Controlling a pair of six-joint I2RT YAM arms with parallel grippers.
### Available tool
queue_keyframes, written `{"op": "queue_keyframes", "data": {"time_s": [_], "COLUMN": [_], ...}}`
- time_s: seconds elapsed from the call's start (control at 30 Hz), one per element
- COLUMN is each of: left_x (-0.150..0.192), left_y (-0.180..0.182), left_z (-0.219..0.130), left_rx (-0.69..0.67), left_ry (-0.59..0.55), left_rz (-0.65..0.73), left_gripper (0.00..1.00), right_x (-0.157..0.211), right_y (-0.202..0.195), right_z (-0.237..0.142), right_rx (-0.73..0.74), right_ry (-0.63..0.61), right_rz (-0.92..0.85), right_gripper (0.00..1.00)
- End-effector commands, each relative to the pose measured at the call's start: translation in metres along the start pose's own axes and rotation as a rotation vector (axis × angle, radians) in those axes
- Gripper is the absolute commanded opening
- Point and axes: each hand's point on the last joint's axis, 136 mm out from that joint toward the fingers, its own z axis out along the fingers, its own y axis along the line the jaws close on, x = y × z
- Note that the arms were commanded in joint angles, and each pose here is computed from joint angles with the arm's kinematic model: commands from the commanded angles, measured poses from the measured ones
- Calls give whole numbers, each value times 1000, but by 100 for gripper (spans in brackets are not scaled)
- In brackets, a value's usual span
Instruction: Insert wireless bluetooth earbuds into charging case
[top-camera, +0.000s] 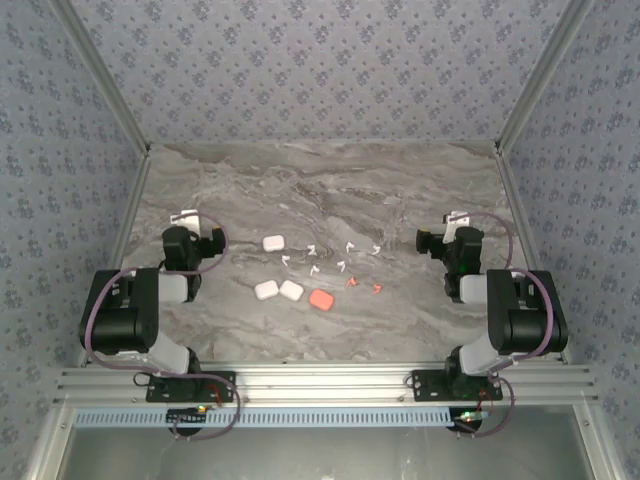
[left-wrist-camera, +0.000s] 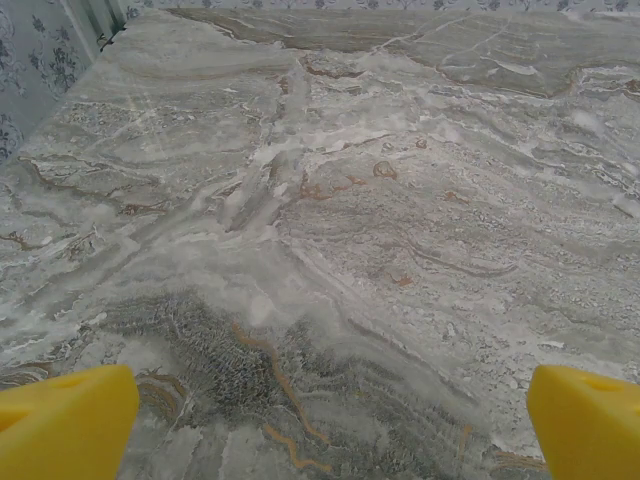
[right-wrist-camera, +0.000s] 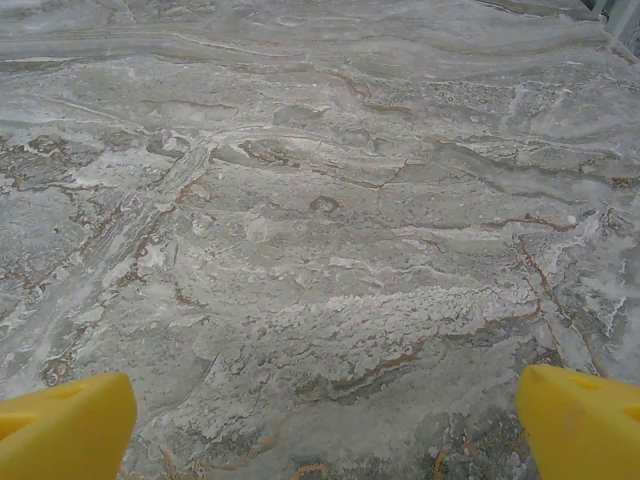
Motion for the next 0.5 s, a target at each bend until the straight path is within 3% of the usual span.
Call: {"op": "queue_keyframes", "data": {"time_s": [0.0, 0.47], "left_x": [-9, -9], "left_y": [-1, -1], "left_z": [1, 1], "left_rx": [4, 4], "left_ry": [-20, -19], "left_rz": [-8, -11], "left_gripper": [99, 99], "right_x": [-11, -11], "right_y": [-2, -2], "right_z": [2, 2], "right_rx": [17, 16], "right_ry": [-28, -26], "right_rz": [-10, -10], "right_gripper": [100, 100]}}
